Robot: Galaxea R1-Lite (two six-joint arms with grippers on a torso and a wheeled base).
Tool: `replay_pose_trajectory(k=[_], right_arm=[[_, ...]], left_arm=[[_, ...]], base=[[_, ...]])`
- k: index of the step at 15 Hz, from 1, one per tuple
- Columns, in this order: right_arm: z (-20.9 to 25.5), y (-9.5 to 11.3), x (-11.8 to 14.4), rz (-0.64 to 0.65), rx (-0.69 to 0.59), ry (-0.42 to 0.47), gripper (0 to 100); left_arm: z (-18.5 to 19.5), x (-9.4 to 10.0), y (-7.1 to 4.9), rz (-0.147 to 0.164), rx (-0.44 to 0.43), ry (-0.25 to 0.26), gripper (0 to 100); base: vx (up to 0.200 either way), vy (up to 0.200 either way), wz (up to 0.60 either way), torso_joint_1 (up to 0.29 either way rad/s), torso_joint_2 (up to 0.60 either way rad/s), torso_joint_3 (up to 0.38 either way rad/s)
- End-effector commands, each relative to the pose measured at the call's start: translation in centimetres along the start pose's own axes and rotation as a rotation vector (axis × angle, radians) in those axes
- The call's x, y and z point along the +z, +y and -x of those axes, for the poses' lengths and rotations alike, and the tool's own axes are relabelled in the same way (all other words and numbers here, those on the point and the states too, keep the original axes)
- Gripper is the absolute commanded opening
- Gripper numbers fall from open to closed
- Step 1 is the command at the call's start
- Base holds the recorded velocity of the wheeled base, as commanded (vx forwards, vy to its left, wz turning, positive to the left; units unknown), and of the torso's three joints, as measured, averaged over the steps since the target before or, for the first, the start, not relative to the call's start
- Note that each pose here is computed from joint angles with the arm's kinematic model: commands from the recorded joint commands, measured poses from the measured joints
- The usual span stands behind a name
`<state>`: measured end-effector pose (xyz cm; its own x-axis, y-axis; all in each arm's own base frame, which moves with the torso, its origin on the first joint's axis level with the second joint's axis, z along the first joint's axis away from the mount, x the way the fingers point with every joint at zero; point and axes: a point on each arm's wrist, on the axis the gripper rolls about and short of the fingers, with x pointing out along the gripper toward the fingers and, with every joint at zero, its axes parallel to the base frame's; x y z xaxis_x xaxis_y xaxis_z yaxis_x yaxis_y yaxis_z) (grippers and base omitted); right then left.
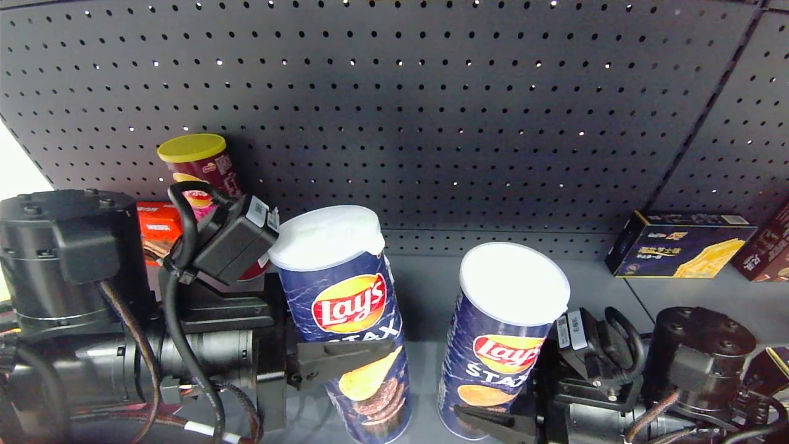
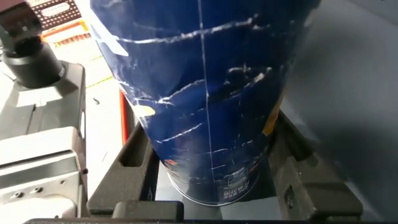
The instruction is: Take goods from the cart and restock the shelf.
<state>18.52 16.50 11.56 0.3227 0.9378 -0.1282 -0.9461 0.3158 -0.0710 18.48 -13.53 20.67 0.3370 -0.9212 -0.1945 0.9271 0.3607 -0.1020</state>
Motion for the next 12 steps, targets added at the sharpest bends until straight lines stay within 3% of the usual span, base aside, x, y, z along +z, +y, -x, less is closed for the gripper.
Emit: replay_pose_trajectory(k=[1, 2, 3, 8, 12], right_arm=[[-0.1, 0.0, -0.5, -0.01, 0.0, 0.019, 0], [-0.1, 0.0, -0.5, -0.006, 0.0, 0.018, 0], [0.0, 0.1, -0.4, -0.008, -0.001, 0.017, 100], [1.9, 1.2, 0.5, 0.023, -0.003, -0.024, 100], [6.0, 3.3, 2.8, 0.08, -0.025, -0.125, 100]], left_arm=[[0.0, 0.0, 0.0, 0.001, 0.0, 0.002, 0], [0.0, 0.0, 0.0, 0.0, 0.0, 0.0, 0], [0.0, 0.0, 0.0, -0.001, 0.0, -0.001, 0], [0.1, -0.7, -0.1, 0.011, -0.001, 0.015, 0], [0.2, -0.6, -0.2, 0.009, 0.001, 0.012, 0]], base=[[0.0, 0.0, 0.0, 0.0, 0.0, 0.0], [0.0, 0.0, 0.0, 0.0, 0.0, 0.0], [0.0, 0.0, 0.0, 0.0, 0.0, 0.0], [0.0, 0.0, 0.0, 0.0, 0.0, 0.0], [0.0, 0.0, 0.0, 0.0, 0.0, 0.0]])
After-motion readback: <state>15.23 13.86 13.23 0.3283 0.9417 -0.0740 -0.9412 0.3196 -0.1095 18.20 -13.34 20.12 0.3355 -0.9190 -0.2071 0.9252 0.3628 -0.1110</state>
